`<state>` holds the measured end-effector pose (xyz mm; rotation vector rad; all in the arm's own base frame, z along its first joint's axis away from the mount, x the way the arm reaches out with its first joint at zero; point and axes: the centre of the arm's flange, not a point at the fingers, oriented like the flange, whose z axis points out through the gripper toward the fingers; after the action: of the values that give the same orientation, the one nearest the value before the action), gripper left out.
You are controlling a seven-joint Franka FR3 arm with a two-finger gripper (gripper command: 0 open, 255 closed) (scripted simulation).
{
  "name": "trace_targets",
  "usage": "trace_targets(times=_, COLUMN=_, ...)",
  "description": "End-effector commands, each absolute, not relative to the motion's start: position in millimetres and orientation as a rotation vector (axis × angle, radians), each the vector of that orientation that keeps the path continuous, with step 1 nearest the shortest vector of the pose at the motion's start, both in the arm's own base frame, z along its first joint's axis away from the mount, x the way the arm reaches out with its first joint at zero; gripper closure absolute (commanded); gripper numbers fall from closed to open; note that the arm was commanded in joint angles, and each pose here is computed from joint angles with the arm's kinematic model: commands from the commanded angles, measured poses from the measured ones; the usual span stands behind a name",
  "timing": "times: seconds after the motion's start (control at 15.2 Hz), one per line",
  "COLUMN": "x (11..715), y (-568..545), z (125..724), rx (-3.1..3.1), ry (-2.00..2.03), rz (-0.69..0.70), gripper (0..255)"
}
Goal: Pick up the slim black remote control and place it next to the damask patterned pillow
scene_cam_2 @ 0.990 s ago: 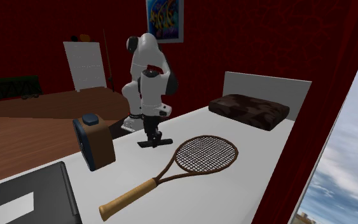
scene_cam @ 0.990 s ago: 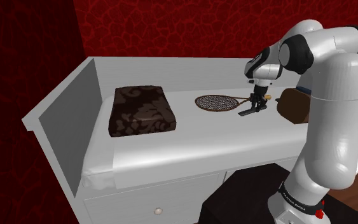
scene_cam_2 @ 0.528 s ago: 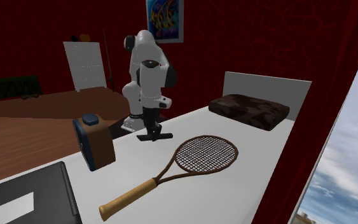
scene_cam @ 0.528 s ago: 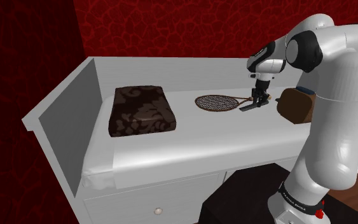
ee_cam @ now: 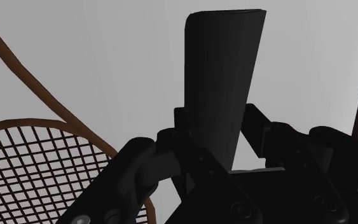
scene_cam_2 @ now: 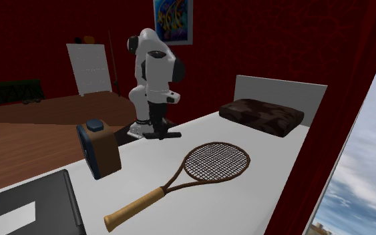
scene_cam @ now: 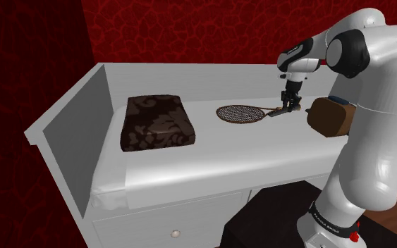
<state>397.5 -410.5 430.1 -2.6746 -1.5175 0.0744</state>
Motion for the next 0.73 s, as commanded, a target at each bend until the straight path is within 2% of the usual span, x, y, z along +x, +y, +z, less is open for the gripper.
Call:
trace_targets(times=0.0, x=398, y=-410, z=441, rx=-2.675, ry=-1.517, rz=0.075, gripper=255)
trace_targets(times=0.66, x=398, y=-410, z=494, rx=-2.675, ry=-1.517, rz=0.075, gripper=255)
